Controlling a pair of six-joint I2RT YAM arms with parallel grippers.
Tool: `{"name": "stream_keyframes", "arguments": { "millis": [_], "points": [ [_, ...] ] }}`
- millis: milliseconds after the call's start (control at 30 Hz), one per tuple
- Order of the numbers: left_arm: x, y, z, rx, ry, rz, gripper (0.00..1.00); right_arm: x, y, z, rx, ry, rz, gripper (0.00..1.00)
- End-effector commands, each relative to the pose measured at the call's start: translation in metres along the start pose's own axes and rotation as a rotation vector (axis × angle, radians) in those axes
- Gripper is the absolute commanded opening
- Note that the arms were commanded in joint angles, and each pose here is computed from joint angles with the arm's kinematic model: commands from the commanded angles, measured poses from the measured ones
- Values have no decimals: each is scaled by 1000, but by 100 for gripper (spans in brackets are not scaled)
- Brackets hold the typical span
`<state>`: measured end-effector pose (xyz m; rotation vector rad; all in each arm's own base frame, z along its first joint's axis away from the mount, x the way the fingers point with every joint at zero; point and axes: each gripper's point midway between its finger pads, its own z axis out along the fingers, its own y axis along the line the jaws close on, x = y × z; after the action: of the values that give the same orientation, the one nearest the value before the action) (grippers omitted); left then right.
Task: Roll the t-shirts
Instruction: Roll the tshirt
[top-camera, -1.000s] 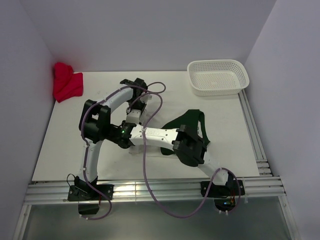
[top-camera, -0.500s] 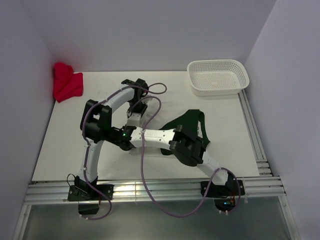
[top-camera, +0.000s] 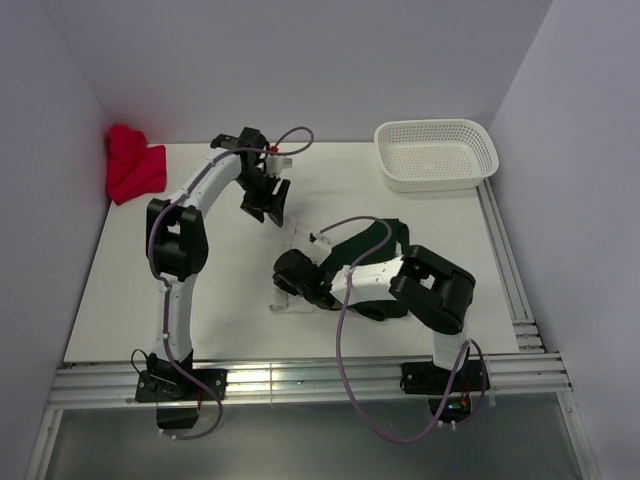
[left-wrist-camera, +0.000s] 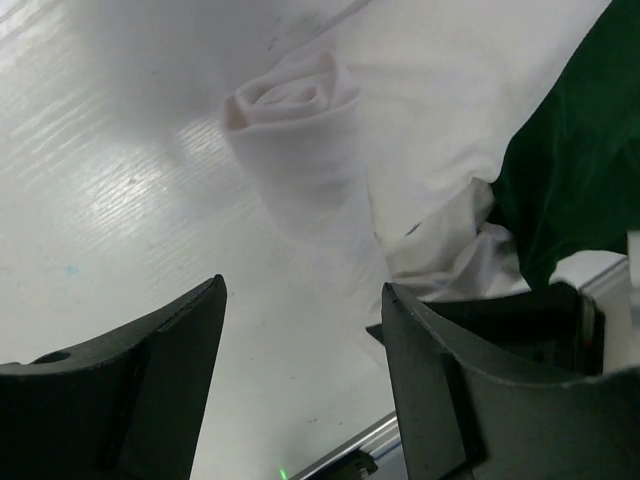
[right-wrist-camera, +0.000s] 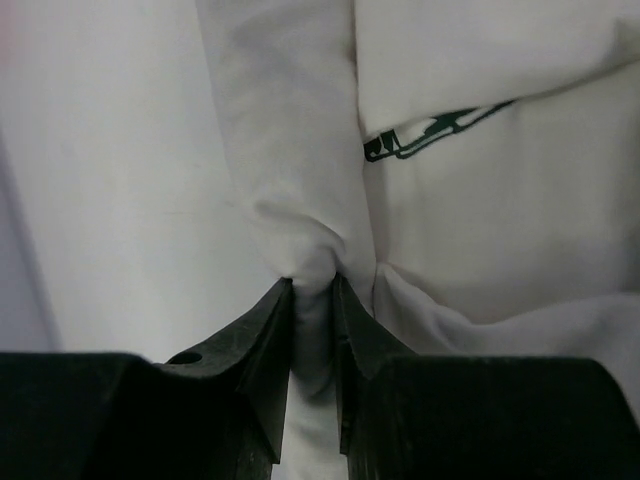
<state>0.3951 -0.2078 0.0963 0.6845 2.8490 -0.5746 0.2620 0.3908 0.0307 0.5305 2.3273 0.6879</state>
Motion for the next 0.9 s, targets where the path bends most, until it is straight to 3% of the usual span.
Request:
{"name": "stream_keyframes", "arguments": {
  "millis": [0, 167, 333, 567, 767, 800, 867],
  "points": [
    [3, -11, -31, 143, -49, 11, 69, 3, 21, 1, -212, 81, 185, 25],
    [25, 1, -13, 237, -33, -22, 69, -1, 25, 2, -376, 138, 368, 22],
    [40, -7, 10, 396, -36, -57, 68, 10, 13, 11, -389, 176, 434, 22],
    [40, -2, 47, 452, -67, -123, 64, 12, 2, 8, -417, 188, 501, 22],
    [29, 10, 56, 377, -101, -194, 47, 15, -5, 7, -398, 191, 471, 22],
    [28, 13, 56, 352, -106, -200, 39, 15, -4, 7, -398, 190, 467, 22],
    [25, 17, 53, 309, -109, -205, 32, 16, -7, 8, -382, 187, 445, 22]
  ]
}}
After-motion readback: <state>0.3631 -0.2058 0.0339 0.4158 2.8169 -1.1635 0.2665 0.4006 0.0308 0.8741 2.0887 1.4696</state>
